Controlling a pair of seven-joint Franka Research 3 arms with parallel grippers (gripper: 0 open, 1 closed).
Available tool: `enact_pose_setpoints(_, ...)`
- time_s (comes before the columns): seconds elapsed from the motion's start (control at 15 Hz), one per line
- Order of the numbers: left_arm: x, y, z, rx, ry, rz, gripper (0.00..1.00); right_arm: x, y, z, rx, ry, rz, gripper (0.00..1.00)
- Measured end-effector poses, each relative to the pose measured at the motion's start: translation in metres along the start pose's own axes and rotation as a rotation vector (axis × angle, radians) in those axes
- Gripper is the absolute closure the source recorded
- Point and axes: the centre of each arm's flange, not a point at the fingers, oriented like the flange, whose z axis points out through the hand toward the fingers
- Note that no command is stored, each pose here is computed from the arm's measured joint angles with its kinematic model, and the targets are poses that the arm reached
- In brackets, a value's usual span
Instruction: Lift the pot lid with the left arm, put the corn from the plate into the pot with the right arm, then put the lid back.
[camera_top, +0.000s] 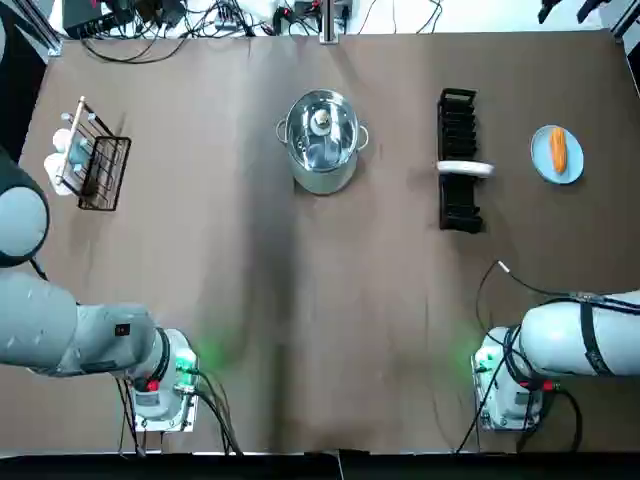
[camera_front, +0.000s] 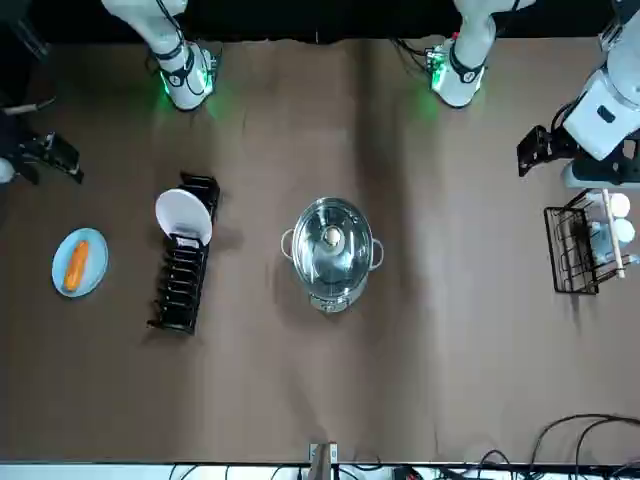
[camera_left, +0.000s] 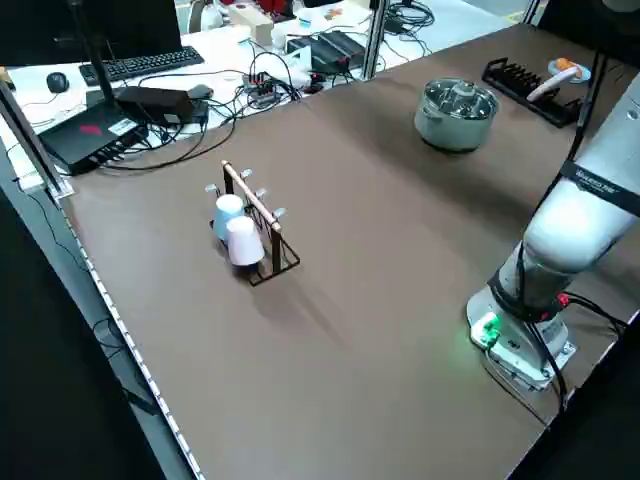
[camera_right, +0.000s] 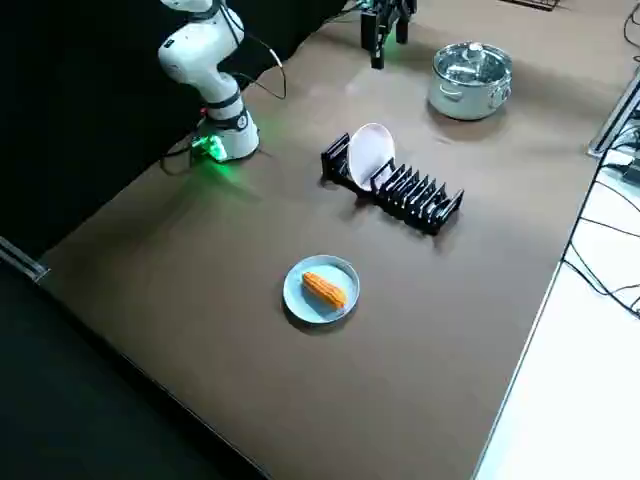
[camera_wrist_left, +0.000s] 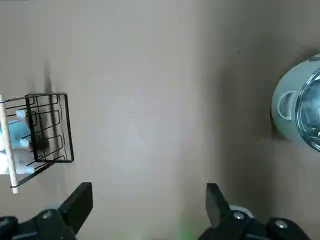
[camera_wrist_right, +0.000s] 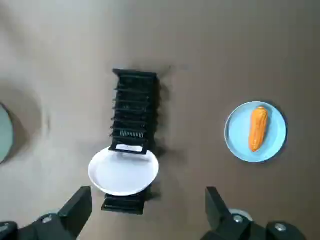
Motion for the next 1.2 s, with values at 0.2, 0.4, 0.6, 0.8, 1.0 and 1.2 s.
enact_pose_setpoints(0.2, 0.000, 0.001, 0.002, 0.000, -0.003, -0.004, 0.00, 0.001, 0.018, -0.002, -0.003, 0.018, 0.034, 0.00)
enact_pose_setpoints(0.4, 0.003, 0.012, 0.007, -0.002, -0.006, -0.013, 0.00, 0.001, 0.017, -0.001, -0.004, 0.018, 0.031, 0.00)
enact_pose_setpoints(0.6, 0.015, 0.047, 0.019, -0.013, 0.016, 0.046, 0.00, 0.002, 0.006, 0.000, -0.003, 0.016, 0.011, 0.00)
enact_pose_setpoints(0.8, 0.020, 0.116, 0.043, -0.025, 0.003, 0.117, 0.00, 0.001, -0.007, 0.003, -0.001, 0.002, -0.013, 0.00)
enact_pose_setpoints(1.0, 0.013, 0.205, 0.078, -0.034, -0.021, 0.077, 0.00, -0.001, -0.015, 0.011, 0.000, -0.029, -0.027, 0.00)
enact_pose_setpoints(1.2, 0.010, 0.303, 0.136, -0.086, 0.004, -0.012, 0.00, 0.010, 0.021, 0.073, -0.003, -0.174, 0.041, 0.00)
